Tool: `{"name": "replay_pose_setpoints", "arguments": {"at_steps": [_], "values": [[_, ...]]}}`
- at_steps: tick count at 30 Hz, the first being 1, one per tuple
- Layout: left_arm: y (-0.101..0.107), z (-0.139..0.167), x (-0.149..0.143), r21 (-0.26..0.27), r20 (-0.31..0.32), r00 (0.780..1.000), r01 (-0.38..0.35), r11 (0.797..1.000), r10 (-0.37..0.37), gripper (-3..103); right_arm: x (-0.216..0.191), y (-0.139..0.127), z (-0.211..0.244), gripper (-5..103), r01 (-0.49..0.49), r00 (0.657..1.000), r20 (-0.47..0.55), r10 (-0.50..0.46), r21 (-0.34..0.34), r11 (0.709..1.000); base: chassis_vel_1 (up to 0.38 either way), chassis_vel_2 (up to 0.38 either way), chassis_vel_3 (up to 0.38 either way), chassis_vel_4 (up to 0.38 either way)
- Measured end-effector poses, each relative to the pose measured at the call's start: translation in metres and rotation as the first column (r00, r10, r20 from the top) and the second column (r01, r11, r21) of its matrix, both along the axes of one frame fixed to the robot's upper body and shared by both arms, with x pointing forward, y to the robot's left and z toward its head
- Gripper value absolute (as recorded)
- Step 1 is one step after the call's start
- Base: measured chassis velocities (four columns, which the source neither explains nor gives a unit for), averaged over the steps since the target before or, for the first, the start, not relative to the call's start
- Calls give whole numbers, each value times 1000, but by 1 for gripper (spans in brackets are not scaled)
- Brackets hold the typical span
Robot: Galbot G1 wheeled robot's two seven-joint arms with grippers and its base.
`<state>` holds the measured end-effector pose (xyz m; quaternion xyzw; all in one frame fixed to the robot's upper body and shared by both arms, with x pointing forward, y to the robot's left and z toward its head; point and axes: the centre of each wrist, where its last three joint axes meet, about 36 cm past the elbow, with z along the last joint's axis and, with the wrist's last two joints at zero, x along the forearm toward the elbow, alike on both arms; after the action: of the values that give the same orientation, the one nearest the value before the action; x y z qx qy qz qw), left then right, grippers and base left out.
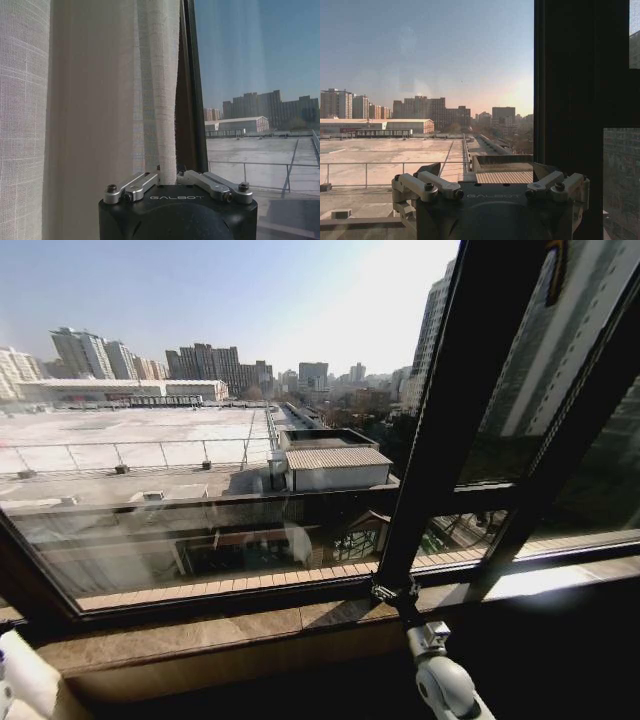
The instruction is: Open the curtains by pulling them apart, changing their state from closed to fully open.
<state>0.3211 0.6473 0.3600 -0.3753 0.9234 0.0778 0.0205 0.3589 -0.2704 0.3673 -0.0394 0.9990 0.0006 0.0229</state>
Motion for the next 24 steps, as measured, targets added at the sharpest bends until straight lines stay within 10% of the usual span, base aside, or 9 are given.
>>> {"name": "replay_pose_setpoints", "arguments": {"at_steps": [14,19,24], "values": [[-115,7,-71,159,146,970,169,973,-192,52,0,0,0,100,0,1000,0,0,0,1000,0,0,0,0],[-184,13,-77,82,182,880,432,898,-440,74,0,0,0,100,0,1000,0,0,0,1000,0,0,0,0],[-234,13,-61,-40,231,842,508,860,-487,89,0,0,0,100,0,1000,0,0,0,1000,0,0,0,0]]}}
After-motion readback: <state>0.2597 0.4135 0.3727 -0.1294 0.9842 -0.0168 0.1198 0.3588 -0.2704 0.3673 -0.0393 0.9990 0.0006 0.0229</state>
